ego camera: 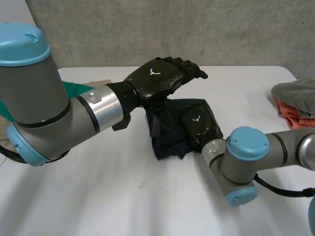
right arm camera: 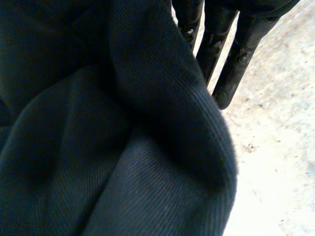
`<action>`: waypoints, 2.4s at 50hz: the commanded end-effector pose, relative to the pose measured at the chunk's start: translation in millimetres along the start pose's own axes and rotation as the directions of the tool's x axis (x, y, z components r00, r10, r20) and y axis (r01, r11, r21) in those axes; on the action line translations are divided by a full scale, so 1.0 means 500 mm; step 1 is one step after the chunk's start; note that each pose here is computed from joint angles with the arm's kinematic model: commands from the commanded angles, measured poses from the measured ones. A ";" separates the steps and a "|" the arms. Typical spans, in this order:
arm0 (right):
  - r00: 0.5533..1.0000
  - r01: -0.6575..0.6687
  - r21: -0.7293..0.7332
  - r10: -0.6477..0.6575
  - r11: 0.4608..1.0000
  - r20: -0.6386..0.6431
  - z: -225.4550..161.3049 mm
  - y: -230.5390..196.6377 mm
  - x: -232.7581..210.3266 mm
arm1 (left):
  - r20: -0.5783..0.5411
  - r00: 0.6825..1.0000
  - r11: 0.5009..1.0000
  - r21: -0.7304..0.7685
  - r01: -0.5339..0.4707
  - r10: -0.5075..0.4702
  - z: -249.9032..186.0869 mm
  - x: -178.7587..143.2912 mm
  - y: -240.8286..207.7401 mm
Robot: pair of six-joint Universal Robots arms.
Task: Fold the laundry.
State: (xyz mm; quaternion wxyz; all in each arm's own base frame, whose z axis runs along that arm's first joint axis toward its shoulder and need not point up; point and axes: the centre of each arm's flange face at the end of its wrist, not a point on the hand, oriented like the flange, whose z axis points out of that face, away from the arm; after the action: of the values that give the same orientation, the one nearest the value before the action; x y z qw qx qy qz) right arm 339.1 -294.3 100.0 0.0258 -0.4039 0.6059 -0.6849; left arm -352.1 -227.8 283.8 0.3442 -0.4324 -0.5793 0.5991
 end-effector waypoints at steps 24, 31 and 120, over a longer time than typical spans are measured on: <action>0.997 -0.025 -0.076 0.019 0.997 -0.071 0.014 0.031 0.298 | 0.026 1.000 1.000 -0.008 0.010 -0.009 -0.035 0.000 -0.008; 0.986 0.063 0.197 -0.030 0.978 -0.167 0.061 -0.035 0.421 | 0.021 1.000 1.000 -0.010 0.011 -0.011 -0.037 0.006 -0.007; 0.953 0.066 0.238 -0.131 0.969 0.273 -0.004 0.222 0.375 | 0.009 0.998 0.995 -0.079 0.059 -0.059 -0.038 0.019 0.045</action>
State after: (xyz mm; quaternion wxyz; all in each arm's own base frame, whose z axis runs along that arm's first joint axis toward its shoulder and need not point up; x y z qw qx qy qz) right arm 154.2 -431.4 97.3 0.1038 -0.5258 0.4777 -0.6961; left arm -337.0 -213.7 262.2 0.3427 -0.4268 -0.6147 0.5680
